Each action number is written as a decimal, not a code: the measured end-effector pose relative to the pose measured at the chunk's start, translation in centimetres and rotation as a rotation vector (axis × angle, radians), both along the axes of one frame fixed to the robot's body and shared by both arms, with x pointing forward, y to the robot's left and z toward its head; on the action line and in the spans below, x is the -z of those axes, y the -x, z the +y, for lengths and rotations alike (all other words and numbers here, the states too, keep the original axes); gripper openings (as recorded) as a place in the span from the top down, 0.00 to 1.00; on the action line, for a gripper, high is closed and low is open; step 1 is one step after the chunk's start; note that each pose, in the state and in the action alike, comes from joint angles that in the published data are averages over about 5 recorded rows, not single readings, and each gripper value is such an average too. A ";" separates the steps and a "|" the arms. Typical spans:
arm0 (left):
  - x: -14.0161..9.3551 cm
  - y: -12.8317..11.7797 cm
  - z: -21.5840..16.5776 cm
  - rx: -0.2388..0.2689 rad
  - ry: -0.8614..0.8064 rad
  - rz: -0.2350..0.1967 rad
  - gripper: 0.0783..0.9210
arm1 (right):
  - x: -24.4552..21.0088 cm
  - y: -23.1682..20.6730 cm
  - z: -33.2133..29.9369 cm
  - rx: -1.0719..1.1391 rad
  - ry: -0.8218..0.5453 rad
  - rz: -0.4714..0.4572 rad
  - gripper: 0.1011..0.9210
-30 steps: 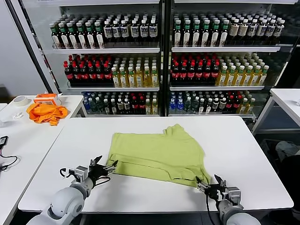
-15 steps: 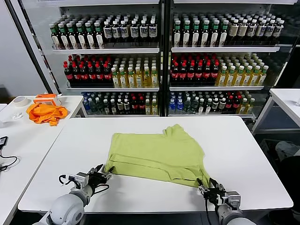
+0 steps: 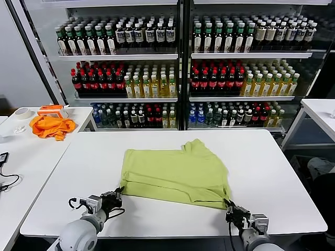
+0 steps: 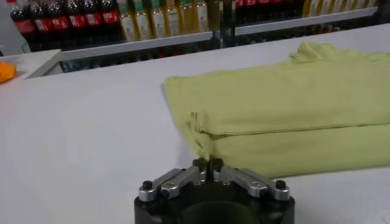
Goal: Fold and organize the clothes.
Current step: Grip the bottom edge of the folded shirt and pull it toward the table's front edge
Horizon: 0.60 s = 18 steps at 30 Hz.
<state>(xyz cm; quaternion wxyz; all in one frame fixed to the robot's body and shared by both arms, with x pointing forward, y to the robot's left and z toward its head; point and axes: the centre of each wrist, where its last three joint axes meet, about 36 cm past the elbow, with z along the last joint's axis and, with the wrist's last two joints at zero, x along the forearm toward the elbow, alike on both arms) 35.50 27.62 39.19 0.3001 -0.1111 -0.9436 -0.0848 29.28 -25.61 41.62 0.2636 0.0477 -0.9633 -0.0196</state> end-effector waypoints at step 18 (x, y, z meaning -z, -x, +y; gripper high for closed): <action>-1.8 6.3 1.2 -0.001 -0.027 0.016 0.95 | -1.1 5.2 1.5 -0.014 0.028 0.027 0.98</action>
